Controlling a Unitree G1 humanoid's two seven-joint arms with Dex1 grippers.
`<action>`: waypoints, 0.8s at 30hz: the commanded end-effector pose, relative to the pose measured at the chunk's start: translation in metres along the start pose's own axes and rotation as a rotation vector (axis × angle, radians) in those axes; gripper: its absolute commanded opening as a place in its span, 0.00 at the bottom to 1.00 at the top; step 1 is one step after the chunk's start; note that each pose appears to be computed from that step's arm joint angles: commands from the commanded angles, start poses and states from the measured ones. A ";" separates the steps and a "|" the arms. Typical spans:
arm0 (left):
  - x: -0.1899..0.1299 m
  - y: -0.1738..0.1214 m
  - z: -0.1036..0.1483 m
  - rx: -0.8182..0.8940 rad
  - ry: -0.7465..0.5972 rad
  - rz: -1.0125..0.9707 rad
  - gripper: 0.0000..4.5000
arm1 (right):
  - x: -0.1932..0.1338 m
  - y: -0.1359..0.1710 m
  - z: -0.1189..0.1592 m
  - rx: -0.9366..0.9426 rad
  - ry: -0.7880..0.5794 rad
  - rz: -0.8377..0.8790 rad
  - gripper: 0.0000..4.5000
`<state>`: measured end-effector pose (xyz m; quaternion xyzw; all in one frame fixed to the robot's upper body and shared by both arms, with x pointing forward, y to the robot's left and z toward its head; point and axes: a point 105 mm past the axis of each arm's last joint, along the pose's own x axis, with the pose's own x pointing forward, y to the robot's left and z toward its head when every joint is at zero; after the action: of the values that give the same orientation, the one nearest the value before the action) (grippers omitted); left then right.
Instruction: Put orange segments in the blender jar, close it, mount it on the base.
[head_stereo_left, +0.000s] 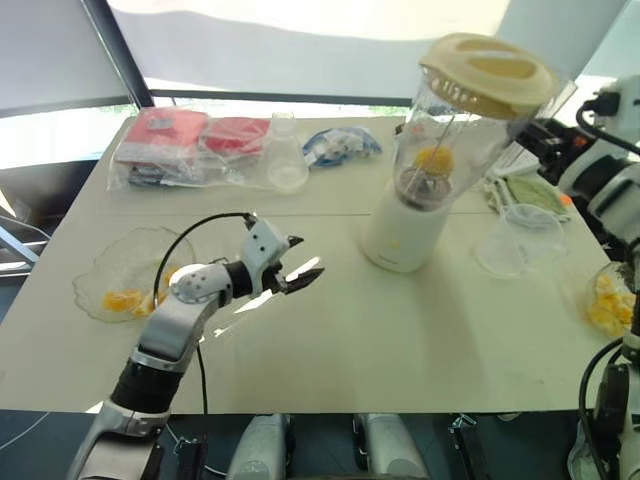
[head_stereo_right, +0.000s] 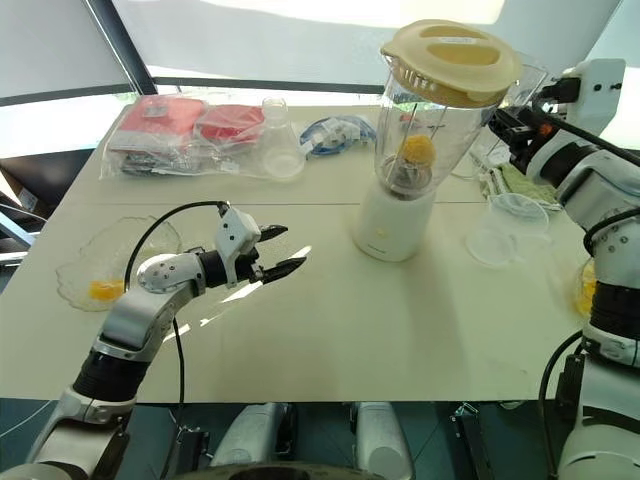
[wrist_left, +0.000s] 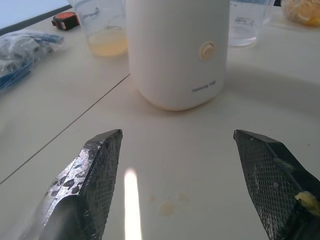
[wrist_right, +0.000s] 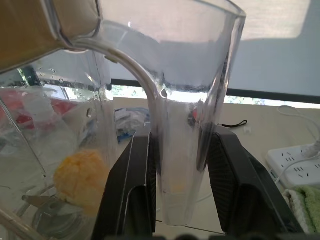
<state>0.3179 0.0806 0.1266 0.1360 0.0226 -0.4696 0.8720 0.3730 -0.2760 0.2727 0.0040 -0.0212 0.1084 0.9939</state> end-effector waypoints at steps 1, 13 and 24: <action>-0.001 0.000 0.009 0.043 -0.026 0.009 0.82 | 0.004 -0.010 0.004 0.022 -0.015 -0.010 0.20; -0.003 -0.001 0.006 0.047 -0.018 0.033 0.82 | 0.008 0.003 0.002 -0.051 0.024 0.066 0.20; -0.002 -0.001 0.003 0.033 -0.011 0.044 0.82 | 0.000 0.023 -0.019 -0.064 0.069 0.089 0.20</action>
<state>0.3179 0.0847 0.1188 0.1406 0.0302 -0.4489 0.8819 0.3694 -0.2591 0.2661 -0.0330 -0.0146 0.1409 0.9894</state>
